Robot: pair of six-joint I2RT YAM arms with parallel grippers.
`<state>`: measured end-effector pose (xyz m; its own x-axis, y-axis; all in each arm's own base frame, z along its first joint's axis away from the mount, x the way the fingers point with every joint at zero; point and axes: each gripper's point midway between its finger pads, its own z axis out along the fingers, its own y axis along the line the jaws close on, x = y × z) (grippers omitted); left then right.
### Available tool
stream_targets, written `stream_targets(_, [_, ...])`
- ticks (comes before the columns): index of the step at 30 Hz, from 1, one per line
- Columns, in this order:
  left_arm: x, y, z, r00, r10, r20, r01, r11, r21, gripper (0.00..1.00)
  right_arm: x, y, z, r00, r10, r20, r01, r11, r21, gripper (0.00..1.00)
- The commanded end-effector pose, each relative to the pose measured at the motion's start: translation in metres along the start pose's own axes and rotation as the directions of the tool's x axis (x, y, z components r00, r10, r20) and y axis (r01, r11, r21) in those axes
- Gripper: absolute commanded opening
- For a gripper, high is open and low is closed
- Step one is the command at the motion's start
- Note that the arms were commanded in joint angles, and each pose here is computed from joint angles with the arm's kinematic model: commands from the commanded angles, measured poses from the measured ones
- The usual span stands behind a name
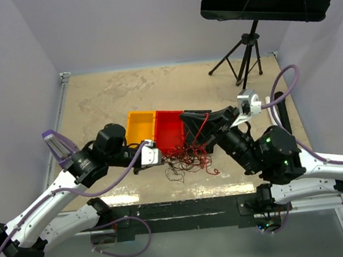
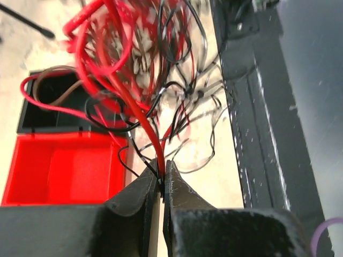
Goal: Untangle the cables
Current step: Untie the cable.
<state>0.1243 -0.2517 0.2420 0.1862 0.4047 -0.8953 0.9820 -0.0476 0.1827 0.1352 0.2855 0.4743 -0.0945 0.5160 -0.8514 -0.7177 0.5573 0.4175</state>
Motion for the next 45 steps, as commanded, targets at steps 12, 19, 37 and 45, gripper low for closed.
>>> stream_targets(12, [0.096,-0.008,-0.001,0.958,0.135,-0.252,-0.138,0.990,0.006,0.00,-0.109,-0.001,-0.012,0.978,0.074,0.193,-0.078,0.997,0.017,0.00])
stream_targets(19, [0.080,-0.005,-0.007,0.963,0.129,-0.237,-0.136,0.991,-0.010,0.62,-0.091,0.010,-0.001,0.986,0.068,0.151,-0.068,0.998,-0.006,0.00])
stream_targets(37, [-0.094,0.025,-0.022,0.904,-0.265,0.336,0.313,0.945,-0.096,1.00,-0.060,0.046,0.024,0.991,0.089,0.096,-0.079,0.991,-0.110,0.00])
stream_targets(45, [-0.114,-0.003,-0.013,0.862,-0.250,0.441,0.222,0.968,0.114,1.00,-0.068,0.055,0.028,0.989,0.097,0.111,-0.082,0.988,-0.135,0.00])
